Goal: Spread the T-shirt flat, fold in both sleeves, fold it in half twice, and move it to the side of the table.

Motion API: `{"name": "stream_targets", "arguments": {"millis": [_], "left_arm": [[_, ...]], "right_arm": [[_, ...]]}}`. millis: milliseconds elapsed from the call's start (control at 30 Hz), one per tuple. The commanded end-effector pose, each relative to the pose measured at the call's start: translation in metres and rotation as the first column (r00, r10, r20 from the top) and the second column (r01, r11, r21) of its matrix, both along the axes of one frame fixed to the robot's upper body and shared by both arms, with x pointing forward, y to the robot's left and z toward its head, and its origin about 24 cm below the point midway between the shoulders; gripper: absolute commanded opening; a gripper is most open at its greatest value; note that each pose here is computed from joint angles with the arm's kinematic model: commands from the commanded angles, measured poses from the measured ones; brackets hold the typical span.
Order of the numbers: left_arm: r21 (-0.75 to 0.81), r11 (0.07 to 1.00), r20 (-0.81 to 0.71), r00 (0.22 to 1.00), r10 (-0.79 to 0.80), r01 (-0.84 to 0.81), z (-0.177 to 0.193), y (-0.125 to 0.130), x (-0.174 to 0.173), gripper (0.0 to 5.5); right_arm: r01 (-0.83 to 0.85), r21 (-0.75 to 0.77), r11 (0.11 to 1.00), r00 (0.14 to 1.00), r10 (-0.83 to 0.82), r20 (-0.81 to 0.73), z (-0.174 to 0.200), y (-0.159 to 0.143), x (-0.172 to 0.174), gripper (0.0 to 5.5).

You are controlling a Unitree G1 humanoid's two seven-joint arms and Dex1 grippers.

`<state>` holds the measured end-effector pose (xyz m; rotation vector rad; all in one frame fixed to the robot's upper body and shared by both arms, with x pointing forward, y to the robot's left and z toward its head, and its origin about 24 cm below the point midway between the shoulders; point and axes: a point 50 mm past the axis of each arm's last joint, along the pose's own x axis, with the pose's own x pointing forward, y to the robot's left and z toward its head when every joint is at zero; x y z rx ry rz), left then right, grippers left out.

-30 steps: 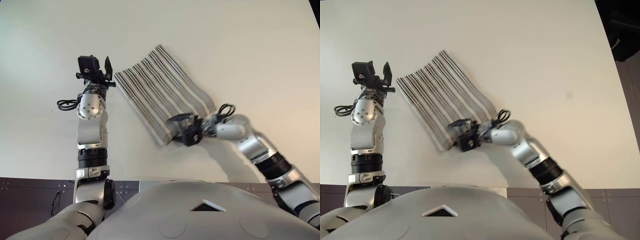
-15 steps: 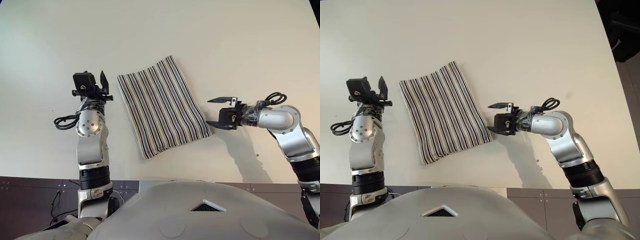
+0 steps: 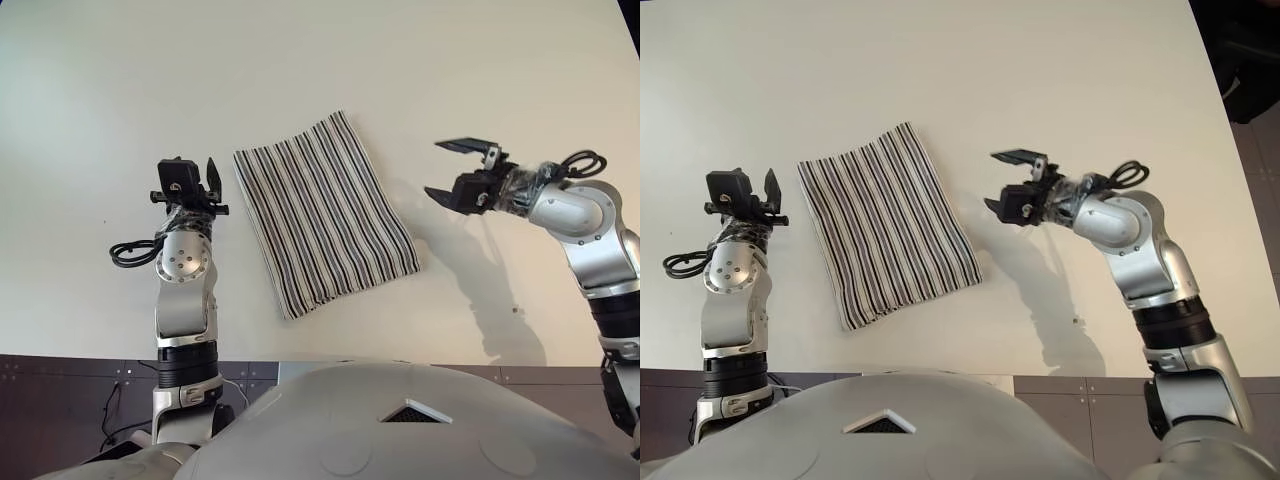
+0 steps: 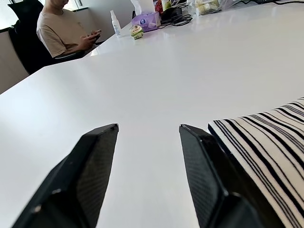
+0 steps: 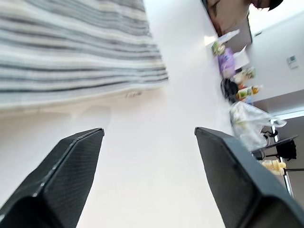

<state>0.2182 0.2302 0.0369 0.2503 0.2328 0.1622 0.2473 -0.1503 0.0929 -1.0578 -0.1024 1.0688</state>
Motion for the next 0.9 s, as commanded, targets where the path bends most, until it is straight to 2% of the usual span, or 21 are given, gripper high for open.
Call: {"name": "stream_targets", "arguments": {"millis": [33,100,200,367,500,667,900], "left_arm": [[0.033,0.999,0.014,0.999,-0.030,0.029,0.006,0.001,0.011,2.37],[0.032,0.999,0.014,0.999,-0.029,0.029,0.006,0.002,0.011,2.37],[0.029,0.999,0.011,0.999,-0.042,0.042,0.005,-0.002,0.012,2.37],[0.019,1.000,-0.005,1.000,0.000,0.000,-0.002,-0.002,-0.001,2.37],[0.007,0.999,-0.020,0.999,0.038,-0.038,-0.008,-0.005,-0.015,2.37],[0.023,1.000,-0.050,0.999,0.021,-0.020,-0.012,-0.010,-0.025,2.37],[0.092,0.992,-0.062,0.994,-0.084,0.090,-0.005,-0.004,-0.028,2.37]], "right_arm": [[-0.100,0.033,0.994,0.984,0.104,-0.145,-0.025,0.029,-0.031,3.53],[-0.108,-0.019,0.994,0.979,0.103,-0.175,-0.043,0.032,-0.035,3.53],[-0.092,-0.163,0.982,0.978,0.059,-0.199,-0.073,0.020,-0.031,3.53],[-0.069,-0.251,0.966,0.960,-0.004,-0.279,-0.075,-0.022,-0.046,3.53],[-0.100,-0.286,0.953,0.925,-0.016,-0.379,-0.066,-0.044,-0.078,3.53],[-0.144,-0.201,0.969,0.889,0.038,-0.456,-0.054,-0.027,-0.107,3.53],[-0.072,-0.146,0.987,0.911,0.006,-0.412,-0.060,0.002,-0.095,3.53]]}}
